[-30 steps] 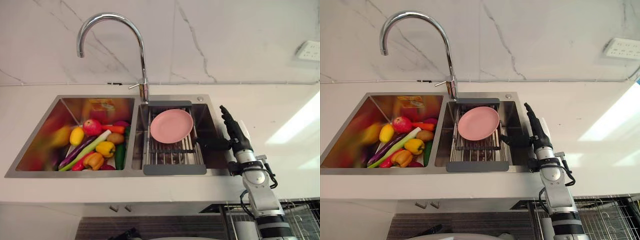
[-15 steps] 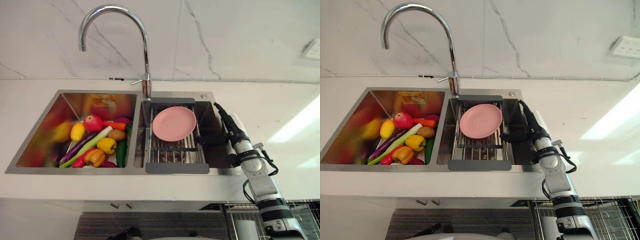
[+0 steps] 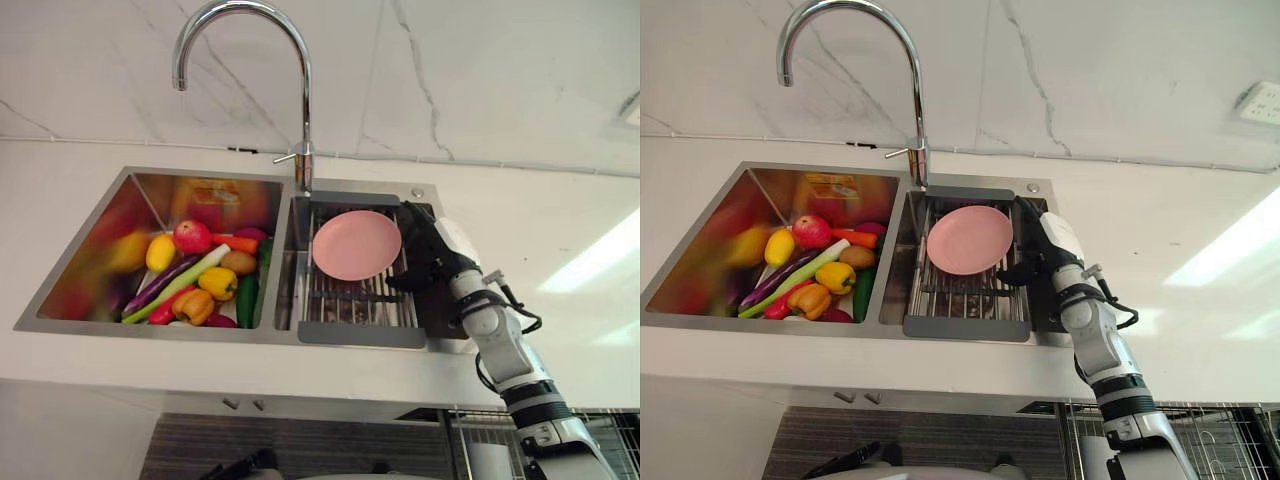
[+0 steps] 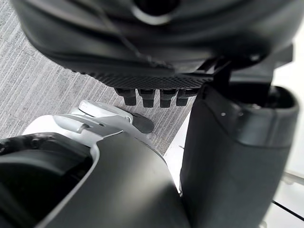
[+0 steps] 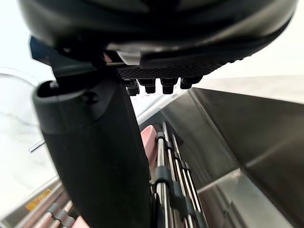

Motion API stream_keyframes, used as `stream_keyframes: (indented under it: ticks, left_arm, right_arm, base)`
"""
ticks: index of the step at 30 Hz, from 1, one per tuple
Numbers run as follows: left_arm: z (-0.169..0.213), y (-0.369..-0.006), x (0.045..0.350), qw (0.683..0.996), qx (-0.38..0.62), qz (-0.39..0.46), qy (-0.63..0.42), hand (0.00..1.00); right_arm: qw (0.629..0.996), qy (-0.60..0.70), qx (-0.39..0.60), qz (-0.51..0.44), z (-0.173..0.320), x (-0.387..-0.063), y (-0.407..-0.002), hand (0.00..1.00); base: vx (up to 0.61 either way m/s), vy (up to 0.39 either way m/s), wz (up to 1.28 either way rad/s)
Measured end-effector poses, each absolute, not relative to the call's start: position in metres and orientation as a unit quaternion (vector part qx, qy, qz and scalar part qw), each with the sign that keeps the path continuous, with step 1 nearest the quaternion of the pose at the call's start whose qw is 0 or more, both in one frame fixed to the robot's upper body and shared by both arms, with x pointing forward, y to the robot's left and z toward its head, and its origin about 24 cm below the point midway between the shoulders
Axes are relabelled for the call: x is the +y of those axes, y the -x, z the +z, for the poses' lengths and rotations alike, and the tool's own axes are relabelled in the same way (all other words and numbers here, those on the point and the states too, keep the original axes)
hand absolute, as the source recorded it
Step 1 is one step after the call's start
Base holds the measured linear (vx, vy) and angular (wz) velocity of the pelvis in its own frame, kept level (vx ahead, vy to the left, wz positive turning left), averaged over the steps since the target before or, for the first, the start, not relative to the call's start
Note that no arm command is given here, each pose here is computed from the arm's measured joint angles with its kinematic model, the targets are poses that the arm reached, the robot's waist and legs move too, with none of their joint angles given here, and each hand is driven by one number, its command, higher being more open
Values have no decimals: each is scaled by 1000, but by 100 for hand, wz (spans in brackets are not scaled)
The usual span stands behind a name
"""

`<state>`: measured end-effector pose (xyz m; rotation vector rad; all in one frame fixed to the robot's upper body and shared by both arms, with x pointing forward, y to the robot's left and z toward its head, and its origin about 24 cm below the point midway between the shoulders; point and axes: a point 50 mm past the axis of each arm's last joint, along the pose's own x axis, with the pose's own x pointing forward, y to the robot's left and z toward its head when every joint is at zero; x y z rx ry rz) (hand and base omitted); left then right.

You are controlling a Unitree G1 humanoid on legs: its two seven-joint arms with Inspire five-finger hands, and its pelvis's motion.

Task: Walk over to the sink, pick up the cup, carry it to the dishwasher, place the cup inside the dishwasher, then close the dishwasher door

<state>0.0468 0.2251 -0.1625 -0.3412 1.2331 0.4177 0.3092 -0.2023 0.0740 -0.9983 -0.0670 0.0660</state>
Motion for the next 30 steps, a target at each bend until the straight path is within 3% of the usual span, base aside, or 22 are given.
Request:
stream_keyframes:
  ticks: [16,30]
  left_arm:
    - [-161,-50,226,789,570,180,143,100]
    - [-159,-57,228,803,561,161,120,100]
  right_arm:
    - [849,527,-34,-3,67,-200,-322,100]
    - [779,621,-81,-47,52,-198,-322,100]
  base:
    - [-43,-5,8]
    - [-29,-3,7]
